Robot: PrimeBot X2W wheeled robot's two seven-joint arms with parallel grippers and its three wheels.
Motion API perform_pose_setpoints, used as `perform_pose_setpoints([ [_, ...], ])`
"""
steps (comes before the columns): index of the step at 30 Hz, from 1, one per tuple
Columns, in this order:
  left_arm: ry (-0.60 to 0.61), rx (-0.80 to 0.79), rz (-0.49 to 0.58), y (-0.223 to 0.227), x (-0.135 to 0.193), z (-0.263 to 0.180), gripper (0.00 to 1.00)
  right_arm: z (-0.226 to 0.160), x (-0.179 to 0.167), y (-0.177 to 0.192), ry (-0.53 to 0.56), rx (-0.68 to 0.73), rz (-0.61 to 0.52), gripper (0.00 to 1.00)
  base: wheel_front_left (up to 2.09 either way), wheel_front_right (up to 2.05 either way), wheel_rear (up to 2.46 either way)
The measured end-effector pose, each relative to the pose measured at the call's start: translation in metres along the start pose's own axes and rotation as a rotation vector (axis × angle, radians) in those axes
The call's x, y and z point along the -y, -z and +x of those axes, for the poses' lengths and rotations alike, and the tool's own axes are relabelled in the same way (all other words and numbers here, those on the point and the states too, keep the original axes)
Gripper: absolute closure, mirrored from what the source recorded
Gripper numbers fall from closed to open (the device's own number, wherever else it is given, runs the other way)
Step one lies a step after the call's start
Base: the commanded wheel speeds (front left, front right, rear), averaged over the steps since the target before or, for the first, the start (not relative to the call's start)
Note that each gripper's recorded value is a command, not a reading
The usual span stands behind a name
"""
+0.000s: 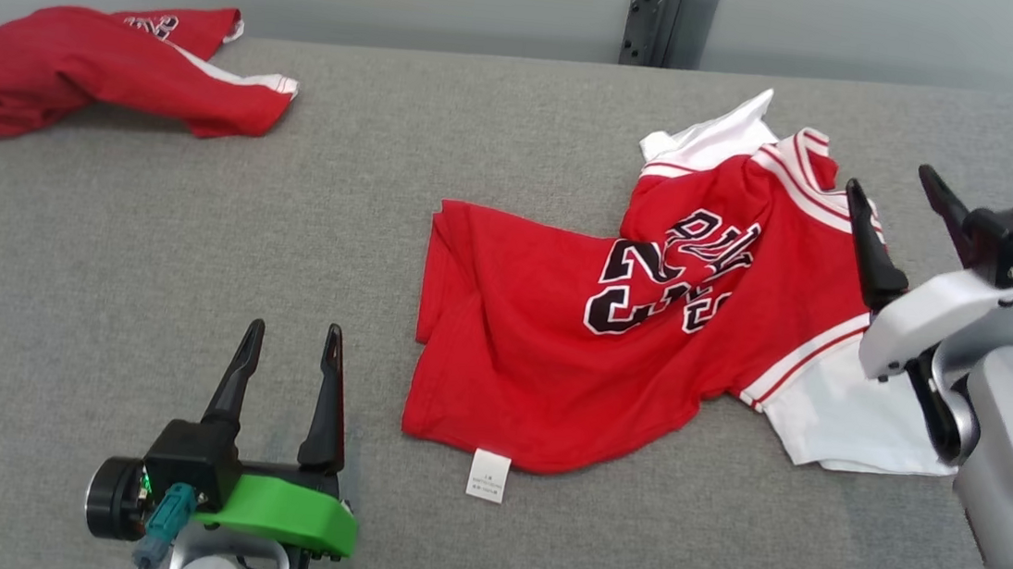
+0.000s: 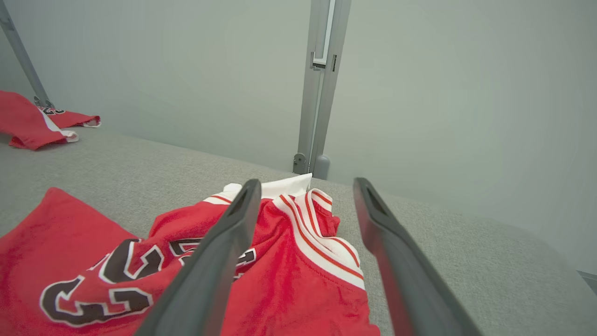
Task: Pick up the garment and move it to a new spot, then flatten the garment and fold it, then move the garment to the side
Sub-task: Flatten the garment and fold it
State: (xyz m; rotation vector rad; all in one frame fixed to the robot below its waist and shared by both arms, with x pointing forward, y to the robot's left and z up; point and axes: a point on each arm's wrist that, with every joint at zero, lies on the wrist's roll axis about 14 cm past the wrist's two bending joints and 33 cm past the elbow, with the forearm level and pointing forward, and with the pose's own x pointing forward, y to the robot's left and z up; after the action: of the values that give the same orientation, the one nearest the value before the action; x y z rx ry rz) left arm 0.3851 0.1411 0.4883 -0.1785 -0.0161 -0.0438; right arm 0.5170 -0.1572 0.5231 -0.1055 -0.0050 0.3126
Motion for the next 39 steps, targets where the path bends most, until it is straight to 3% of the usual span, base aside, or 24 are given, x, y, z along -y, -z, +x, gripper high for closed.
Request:
perform_pose_setpoints([
  [8,0.004,0.009,-0.019,-0.004,0.004,-0.021,0.00,-0.073,-0.004,-0.007,0.116,0.099,0.116,0.00,0.00,0.00,0.00],
  [16,0.008,0.018,-0.029,-0.007,0.007,-0.036,0.00,-0.118,-0.031,-0.017,0.172,0.178,0.173,0.00,0.00,0.00,0.00],
  [22,-0.007,0.028,-0.044,-0.010,0.005,-0.041,0.00,-0.136,-0.048,-0.016,0.169,0.186,0.190,0.00,0.00,0.00,0.00],
  [39,-0.025,-0.002,-0.056,-0.001,0.002,-0.046,0.00,-0.142,-0.046,-0.007,0.190,0.168,0.226,0.00,0.00,0.00,0.00],
])
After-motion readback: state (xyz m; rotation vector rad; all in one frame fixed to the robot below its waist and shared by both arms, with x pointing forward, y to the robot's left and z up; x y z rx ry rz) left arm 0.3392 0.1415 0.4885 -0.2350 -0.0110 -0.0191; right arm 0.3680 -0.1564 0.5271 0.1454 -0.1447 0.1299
